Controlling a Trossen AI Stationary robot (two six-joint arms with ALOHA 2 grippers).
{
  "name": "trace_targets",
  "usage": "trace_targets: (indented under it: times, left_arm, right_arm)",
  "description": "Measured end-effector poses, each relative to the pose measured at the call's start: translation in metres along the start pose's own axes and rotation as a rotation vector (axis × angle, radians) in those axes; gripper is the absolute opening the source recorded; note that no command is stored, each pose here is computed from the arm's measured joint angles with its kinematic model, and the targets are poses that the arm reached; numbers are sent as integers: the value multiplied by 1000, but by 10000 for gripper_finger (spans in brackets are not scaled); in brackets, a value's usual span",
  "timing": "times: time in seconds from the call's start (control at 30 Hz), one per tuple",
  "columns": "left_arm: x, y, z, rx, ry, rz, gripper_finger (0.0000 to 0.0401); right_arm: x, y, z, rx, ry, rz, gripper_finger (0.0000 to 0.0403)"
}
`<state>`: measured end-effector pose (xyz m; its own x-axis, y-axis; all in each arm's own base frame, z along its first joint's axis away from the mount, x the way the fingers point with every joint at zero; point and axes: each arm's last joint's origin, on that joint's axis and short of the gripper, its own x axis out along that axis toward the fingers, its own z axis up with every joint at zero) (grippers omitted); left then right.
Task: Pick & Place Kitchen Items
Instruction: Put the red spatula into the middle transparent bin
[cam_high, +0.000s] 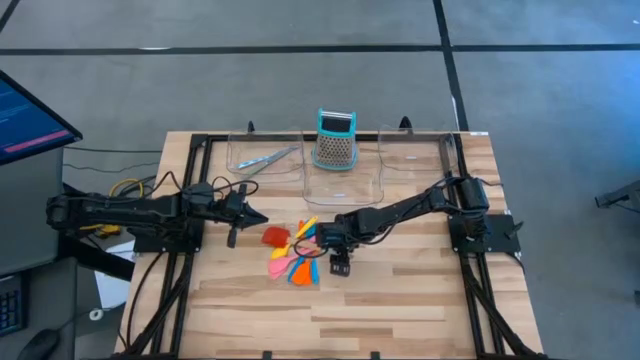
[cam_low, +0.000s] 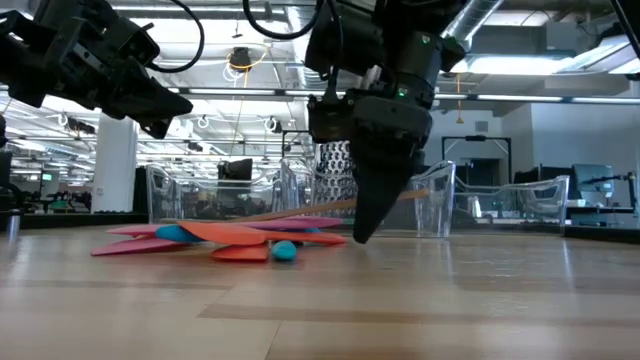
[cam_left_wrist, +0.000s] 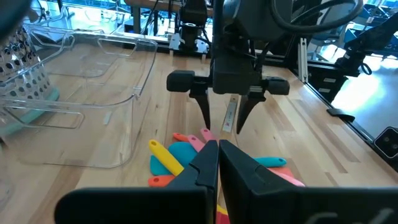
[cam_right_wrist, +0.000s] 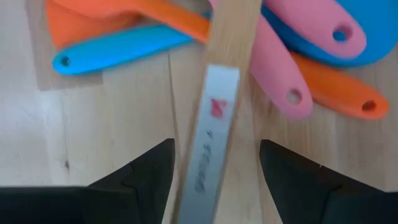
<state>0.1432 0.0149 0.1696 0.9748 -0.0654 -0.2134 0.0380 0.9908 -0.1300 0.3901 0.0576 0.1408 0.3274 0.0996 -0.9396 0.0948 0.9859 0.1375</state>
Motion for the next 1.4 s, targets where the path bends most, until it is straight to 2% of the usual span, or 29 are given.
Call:
trace_targets:
  times: [0.13, 0.27, 0.77, 1.2, 1.4]
  left_arm:
    - [0, 0, 0, 0, 0, 0, 3]
    - [0, 0, 0, 0, 0, 0, 3]
    - [0, 0, 0, 0, 0, 0, 3]
    - [0, 0, 0, 0, -1, 0, 3]
    - [0, 0, 0, 0, -1, 0, 3]
  right_arm:
    - [0, 0, 1, -5, -10, 3, 227]
    - [0, 0, 2, -7, -22, 5, 206]
    - [0, 0, 2, -7, -19, 4, 54]
    - [-4, 0, 2, 0, -19, 6, 50]
    - [-27, 2, 3, -2, -45, 13, 50]
